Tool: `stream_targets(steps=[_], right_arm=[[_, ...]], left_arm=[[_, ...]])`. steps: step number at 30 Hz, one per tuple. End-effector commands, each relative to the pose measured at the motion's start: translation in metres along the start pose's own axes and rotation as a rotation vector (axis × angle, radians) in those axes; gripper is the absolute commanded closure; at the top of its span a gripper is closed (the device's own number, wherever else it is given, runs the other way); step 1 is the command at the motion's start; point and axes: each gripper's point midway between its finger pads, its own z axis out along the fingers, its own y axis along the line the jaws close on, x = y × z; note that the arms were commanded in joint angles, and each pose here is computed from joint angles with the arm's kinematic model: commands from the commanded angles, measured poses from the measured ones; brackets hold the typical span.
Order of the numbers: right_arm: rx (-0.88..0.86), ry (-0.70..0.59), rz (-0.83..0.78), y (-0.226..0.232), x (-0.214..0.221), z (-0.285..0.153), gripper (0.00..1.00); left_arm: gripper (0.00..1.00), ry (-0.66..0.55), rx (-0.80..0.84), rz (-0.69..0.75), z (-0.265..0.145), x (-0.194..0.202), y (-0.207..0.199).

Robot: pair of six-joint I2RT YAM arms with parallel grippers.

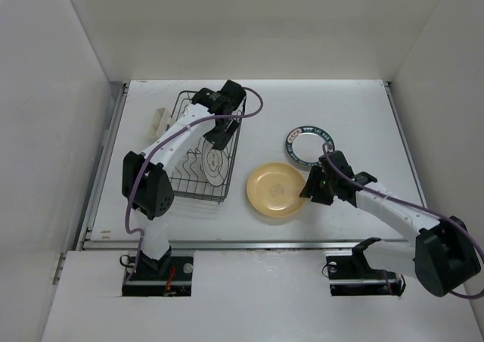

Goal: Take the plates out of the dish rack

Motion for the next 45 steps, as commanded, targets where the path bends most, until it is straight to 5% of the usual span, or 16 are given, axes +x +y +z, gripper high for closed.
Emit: stream_targets(steps=[1,6,10,16,21,28,35,37,45], right_arm=[[-0.025,-0.076,-0.037,0.015,-0.022,0.002,0.47],[-0.063,-0.065,-0.039,0.025,-0.025,0.017,0.5],[-0.046,-0.047,-0.038,0.023,-0.023,0.023,0.5],[-0.058,-0.091,-0.048,0.028,-0.032,0.005,0.5],[-0.072,-0.131,-0.077,0.038,-0.043,-0.016,0.47],[-0.136,-0.207,-0.154,0.063,-0.069,-0.052,0.0],[-0.527,-0.258,-0.326,0.148,-0.085,-0.104,0.0],[-0.728,-0.262,-0.398,0.183,-0.083,-0.122,0.0],[-0.996,-0.264,-0.531,0.243,-0.098,-0.129,0.0]], left_arm=[[0.26,0.007,-0.043,0.007,-0.002,0.007,0.009],[0.48,0.034,-0.03,0.02,0.005,0.012,0.004],[0.56,0.077,0.005,0.029,0.015,0.019,-0.003],[1.0,0.096,0.069,-0.011,0.013,0.015,-0.003],[1.0,0.03,0.076,-0.048,-0.019,-0.001,0.01],[1.0,-0.197,0.036,-0.156,-0.083,-0.038,0.048],[1.0,-0.413,0.077,-0.227,-0.128,-0.06,0.061],[1.0,-0.477,0.157,-0.217,-0.144,-0.064,0.054],[1.0,-0.605,0.645,-0.131,-0.187,-0.07,0.004]])
